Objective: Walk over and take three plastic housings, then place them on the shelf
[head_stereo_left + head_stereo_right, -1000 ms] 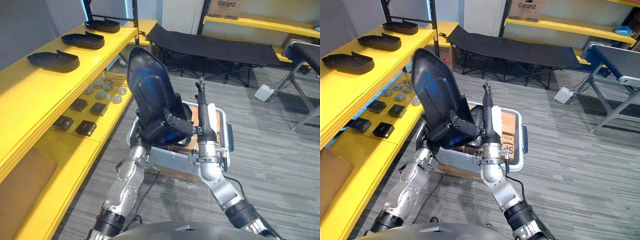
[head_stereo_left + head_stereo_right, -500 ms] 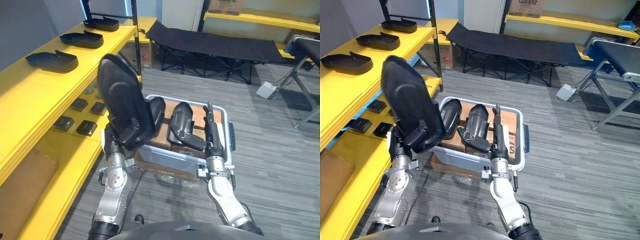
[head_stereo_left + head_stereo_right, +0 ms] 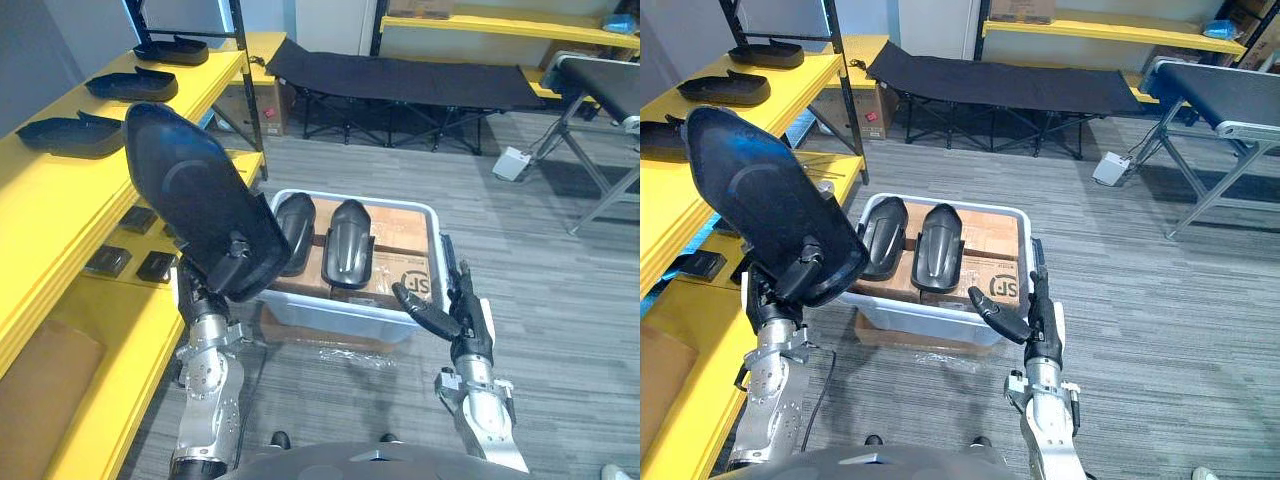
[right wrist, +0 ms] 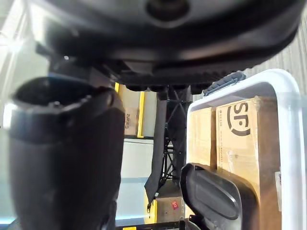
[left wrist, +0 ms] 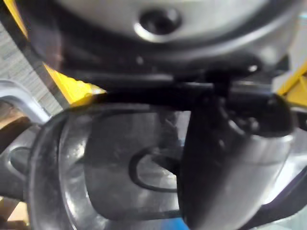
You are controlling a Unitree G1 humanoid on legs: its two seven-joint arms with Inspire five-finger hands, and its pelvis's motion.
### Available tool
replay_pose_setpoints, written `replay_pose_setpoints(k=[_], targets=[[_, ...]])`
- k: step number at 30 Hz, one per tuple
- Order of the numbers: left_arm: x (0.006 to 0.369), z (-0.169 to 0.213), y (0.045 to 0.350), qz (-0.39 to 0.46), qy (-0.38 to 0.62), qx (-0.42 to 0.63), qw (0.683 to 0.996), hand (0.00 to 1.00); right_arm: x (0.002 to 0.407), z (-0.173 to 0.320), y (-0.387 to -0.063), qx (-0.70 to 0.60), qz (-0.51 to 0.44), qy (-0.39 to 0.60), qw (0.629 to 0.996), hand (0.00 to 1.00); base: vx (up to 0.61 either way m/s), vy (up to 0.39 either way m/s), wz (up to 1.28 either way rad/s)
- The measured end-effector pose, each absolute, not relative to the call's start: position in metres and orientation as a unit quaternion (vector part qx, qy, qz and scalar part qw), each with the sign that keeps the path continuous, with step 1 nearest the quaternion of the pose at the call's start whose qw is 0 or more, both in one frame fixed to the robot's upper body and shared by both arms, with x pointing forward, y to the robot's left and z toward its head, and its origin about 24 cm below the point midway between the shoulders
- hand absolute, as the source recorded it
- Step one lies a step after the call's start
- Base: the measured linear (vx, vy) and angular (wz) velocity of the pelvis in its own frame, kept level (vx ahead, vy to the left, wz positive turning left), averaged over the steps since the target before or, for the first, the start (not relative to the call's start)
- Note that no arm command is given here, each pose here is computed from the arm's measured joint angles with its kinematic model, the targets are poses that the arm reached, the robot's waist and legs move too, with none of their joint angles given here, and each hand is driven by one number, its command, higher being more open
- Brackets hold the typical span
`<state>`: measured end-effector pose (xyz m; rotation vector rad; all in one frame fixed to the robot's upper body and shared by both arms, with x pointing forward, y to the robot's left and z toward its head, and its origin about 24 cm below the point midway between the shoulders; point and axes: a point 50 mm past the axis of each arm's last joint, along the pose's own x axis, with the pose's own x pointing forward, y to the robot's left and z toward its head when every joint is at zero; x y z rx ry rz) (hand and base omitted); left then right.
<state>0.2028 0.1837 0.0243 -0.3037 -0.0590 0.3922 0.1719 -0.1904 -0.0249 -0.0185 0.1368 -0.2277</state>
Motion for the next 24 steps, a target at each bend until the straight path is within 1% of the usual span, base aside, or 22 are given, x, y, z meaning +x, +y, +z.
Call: replay_pose_setpoints(k=[5,10,13,15,16,18,22,24], targets=[[0.197,0.02,0.184,0.18,-0.022,-0.155,0.971,0.0,0.173,-0.025,-0.19,0.013,-0.104,0.07,0.992,1.0,0.0,-0.003,0.02],[0.19,0.042,0.191,0.205,-0.067,-0.158,0.963,0.0,0.18,-0.022,-0.189,0.031,-0.106,0.064,0.992,1.0,-0.02,-0.005,0.24],[0.184,0.056,0.209,0.26,-0.103,-0.16,0.947,0.0,0.187,-0.02,-0.182,0.05,-0.083,0.058,0.994,1.0,-0.01,-0.012,0.59],[0.171,0.062,0.227,0.313,-0.119,-0.141,0.932,0.0,0.196,-0.022,-0.176,0.123,-0.053,0.062,0.989,1.0,0.01,-0.034,0.66],[0.166,0.062,0.232,0.33,-0.119,-0.128,0.928,0.0,0.199,-0.024,-0.174,0.144,-0.045,0.069,0.986,1.0,0.02,-0.03,0.57],[0.144,0.058,0.252,0.391,-0.11,-0.108,0.907,0.0,0.208,-0.036,-0.163,0.169,-0.01,0.102,0.98,1.0,0.02,-0.037,0.68],[0.117,0.049,0.265,0.447,-0.086,-0.092,0.886,0.0,0.219,-0.037,-0.138,0.167,0.051,0.112,0.978,1.0,0.04,-0.011,0.95],[0.116,0.047,0.264,0.437,-0.084,-0.092,0.891,0.0,0.222,-0.033,-0.132,0.201,0.053,0.104,0.973,1.0,0.08,0.078,1.69]])
